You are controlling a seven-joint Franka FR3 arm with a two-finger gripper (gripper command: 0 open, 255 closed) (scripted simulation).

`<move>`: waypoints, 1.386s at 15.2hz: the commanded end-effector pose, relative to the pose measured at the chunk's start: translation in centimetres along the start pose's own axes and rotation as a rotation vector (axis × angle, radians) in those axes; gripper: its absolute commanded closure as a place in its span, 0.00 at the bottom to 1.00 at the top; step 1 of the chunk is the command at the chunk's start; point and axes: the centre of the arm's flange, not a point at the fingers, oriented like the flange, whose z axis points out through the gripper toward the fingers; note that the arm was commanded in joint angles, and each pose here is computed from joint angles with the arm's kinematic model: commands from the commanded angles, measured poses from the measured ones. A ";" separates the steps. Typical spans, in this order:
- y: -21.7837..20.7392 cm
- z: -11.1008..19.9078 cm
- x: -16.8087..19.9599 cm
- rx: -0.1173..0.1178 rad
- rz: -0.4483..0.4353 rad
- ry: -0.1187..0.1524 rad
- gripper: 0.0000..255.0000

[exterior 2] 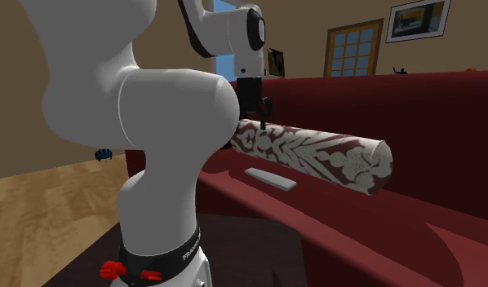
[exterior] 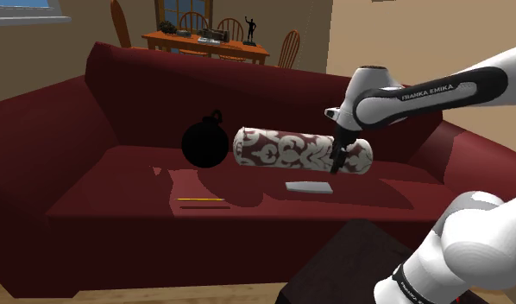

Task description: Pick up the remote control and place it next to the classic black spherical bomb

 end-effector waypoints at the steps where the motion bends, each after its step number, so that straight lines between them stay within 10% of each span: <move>1: 1.4 2.5 0.3 -0.003 -0.057 0.003 0.00; 13: 8.7 15.7 3.9 -0.007 -0.372 0.016 0.00; 21: 8.7 19.7 4.0 -0.007 -0.372 0.016 0.00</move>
